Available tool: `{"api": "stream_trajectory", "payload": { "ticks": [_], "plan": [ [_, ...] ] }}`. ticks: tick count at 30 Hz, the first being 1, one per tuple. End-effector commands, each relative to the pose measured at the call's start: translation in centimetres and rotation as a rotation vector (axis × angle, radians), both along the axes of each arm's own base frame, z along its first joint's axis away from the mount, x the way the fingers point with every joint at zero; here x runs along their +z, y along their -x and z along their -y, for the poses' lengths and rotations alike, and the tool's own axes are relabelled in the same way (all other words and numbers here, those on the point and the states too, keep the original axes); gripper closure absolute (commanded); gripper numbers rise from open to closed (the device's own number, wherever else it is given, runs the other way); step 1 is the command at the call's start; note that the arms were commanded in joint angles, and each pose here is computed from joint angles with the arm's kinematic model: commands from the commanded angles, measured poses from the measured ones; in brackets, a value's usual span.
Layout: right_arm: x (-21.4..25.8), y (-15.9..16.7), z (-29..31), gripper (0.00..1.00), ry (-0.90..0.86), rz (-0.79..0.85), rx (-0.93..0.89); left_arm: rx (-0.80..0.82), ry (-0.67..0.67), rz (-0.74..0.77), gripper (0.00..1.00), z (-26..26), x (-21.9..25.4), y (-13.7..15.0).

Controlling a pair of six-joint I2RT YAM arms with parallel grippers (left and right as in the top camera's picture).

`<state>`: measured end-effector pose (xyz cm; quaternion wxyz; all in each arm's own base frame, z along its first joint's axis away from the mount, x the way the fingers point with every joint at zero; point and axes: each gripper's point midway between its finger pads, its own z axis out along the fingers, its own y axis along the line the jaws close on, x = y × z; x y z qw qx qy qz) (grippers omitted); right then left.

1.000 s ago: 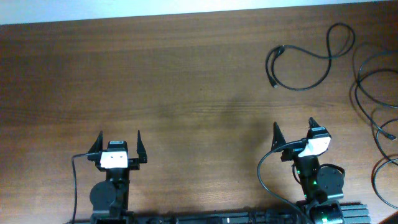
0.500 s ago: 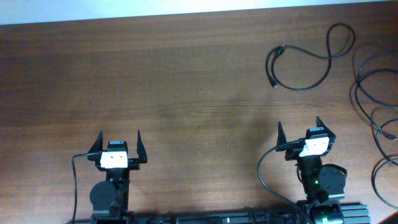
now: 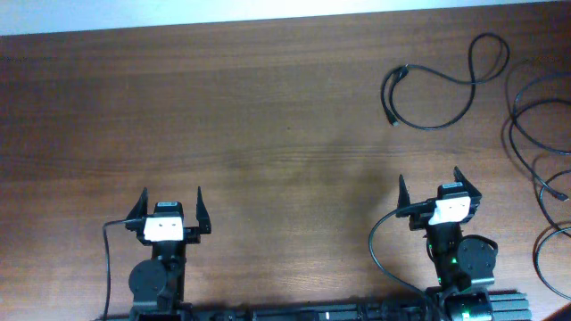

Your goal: Untangle cables

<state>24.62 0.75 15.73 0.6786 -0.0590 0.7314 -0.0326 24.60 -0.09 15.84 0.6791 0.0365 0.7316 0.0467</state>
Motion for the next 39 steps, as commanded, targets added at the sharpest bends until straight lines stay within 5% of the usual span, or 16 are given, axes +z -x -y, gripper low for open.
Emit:
{"api": "stream_trajectory", "payload": {
  "ticks": [1,39],
  "plan": [
    [-0.2,0.03,0.98,0.0,0.003,-0.003,-0.045,-0.005,-0.015,-0.003,0.01,0.02,-0.13,0.02],
    [-0.26,0.02,1.32,0.0,0.003,-0.006,-0.059,-0.005,-0.015,-0.004,0.01,0.02,-0.15,0.02]
  ]
}}
